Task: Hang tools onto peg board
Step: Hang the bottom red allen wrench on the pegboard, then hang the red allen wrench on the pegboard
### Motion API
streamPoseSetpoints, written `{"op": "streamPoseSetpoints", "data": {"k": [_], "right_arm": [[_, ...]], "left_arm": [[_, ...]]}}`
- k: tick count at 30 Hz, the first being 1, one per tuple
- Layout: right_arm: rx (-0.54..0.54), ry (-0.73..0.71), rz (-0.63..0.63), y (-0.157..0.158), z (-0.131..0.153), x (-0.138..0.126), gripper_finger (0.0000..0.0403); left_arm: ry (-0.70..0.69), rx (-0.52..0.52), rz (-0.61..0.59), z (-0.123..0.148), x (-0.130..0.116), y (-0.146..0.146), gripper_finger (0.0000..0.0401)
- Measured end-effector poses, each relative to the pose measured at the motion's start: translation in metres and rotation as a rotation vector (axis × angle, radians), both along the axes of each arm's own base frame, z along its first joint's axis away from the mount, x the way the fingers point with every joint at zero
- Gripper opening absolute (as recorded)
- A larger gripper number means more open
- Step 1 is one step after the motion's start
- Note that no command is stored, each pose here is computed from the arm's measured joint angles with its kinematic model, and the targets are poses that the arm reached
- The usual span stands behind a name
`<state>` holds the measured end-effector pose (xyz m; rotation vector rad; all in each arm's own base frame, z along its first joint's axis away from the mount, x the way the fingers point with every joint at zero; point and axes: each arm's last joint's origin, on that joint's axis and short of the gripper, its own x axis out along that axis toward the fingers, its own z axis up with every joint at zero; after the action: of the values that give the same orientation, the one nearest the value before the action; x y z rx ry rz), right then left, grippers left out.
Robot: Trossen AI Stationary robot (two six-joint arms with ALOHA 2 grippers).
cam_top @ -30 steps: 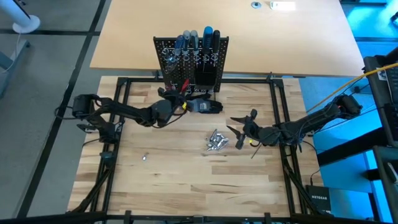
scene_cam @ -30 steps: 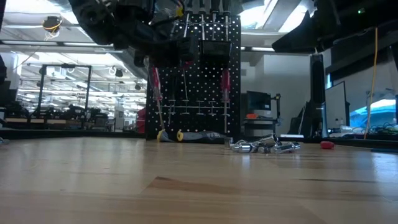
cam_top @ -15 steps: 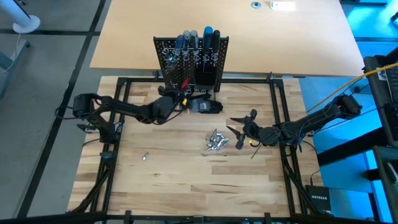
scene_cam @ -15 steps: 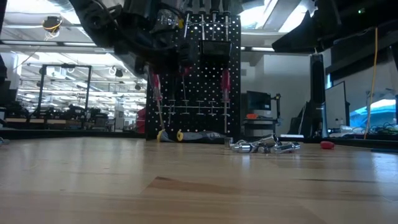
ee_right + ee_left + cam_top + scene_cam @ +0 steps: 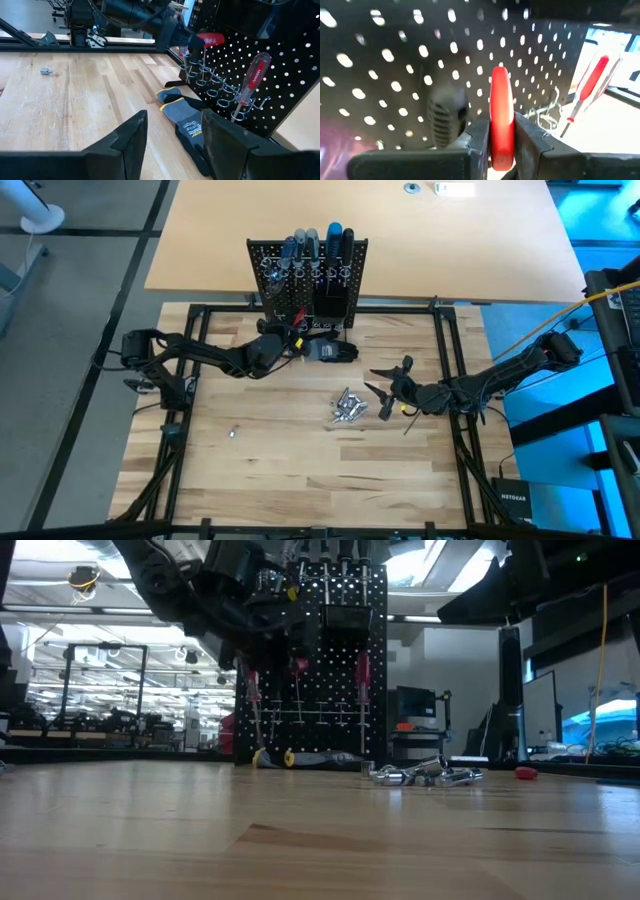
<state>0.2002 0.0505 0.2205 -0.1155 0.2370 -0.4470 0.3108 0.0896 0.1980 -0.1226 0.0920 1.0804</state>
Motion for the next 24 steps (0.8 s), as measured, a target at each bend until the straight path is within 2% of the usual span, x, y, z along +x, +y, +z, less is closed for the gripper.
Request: {"op": "streamPoseSetpoints", "data": {"k": [6,13,24], "right_arm": [[0.002,0.000,0.001,0.000,0.000,0.000,0.0186],[0.002,0.000,0.001,0.000,0.000,0.000,0.0186],[0.008,0.007,0.024,0.001,-0.001,0.000,0.0186]], "left_arm": [[0.017,-0.025,0.003,-0.013,0.003,0.002,0.0054],[0.011,-0.039,0.015,-0.015,0.003,0.006,0.0062],[0.049,-0.004,-0.012,-0.010,0.003,0.002,0.0143]]}}
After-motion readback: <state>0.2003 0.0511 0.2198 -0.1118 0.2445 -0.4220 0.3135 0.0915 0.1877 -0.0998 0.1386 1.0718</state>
